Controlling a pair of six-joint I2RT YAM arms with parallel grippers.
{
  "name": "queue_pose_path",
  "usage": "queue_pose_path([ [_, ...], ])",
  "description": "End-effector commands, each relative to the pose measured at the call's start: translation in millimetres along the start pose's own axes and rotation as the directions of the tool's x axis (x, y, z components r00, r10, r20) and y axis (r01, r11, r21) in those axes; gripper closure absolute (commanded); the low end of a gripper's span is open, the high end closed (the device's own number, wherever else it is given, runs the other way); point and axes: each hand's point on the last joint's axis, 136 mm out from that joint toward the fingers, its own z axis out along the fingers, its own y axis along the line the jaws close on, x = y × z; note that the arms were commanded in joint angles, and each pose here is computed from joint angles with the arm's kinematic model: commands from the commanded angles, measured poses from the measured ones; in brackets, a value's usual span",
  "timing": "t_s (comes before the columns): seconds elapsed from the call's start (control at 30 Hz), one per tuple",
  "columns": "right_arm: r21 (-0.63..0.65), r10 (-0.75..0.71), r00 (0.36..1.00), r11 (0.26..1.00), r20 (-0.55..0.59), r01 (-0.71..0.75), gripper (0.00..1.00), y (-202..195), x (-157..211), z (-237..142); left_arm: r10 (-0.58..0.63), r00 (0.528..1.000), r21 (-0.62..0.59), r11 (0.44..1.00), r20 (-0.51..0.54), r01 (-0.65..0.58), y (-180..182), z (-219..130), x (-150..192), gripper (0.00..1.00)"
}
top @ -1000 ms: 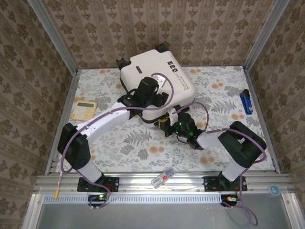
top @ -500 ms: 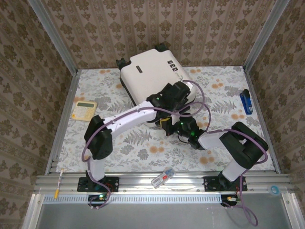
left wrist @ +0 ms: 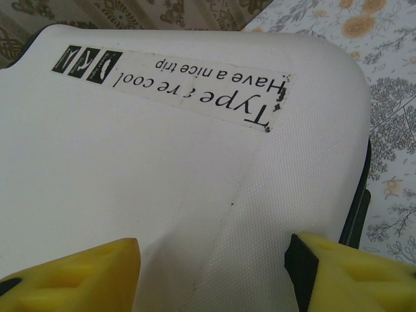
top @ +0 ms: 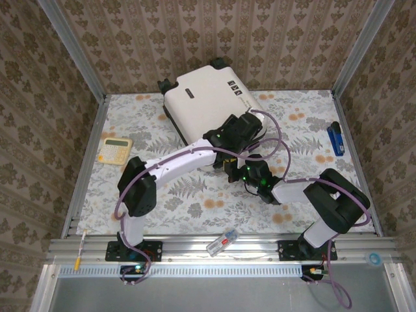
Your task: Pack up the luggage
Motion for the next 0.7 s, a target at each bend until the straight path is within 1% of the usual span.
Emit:
queue_pose_path([
  [0.0, 0.206, 0.089, 0.991, 0.973, 0.102, -0.108, 1.0, -51, -24, -11, 0.144, 0.943, -0.064, 0.983, -0.3, -0.17, 35, 19, 94, 0.37],
  [0.1, 0.242, 0.107, 0.988, 0.961, 0.111, -0.132, 1.0, -66, -29, -14, 0.145, 0.94, -0.066, 0.983, -0.31, -0.173, 37, 20, 101, 0.38],
  [0.3, 0.229, 0.16, 0.979, 0.956, 0.124, -0.185, 1.0, -88, -42, -15, 0.15, 0.938, -0.06, 0.982, -0.314, -0.177, 36, 20, 106, 0.38],
  [0.43, 0.158, 0.201, 0.972, 0.963, 0.12, -0.219, 1.0, -86, -52, -13, 0.146, 0.939, -0.056, 0.984, -0.31, -0.171, 37, 20, 107, 0.39],
  [0.5, 0.079, 0.227, 0.969, 0.969, 0.097, -0.235, 1.0, -78, -56, -10, 0.14, 0.943, -0.06, 0.985, -0.303, -0.165, 38, 20, 106, 0.39],
  [0.53, 0.07, 0.233, 0.967, 0.968, 0.1, -0.241, 1.0, -77, -58, -10, 0.137, 0.943, -0.06, 0.985, -0.303, -0.163, 39, 21, 106, 0.39],
  [0.57, 0.067, 0.238, 0.966, 0.967, 0.104, -0.245, 1.0, -76, -60, -10, 0.134, 0.943, -0.059, 0.985, -0.305, -0.16, 39, 21, 108, 0.39],
  [0.67, 0.128, 0.231, 0.967, 0.961, 0.112, -0.244, 1.0, -87, -61, -12, 0.128, 0.941, -0.061, 0.986, -0.315, -0.155, 42, 23, 113, 0.39],
])
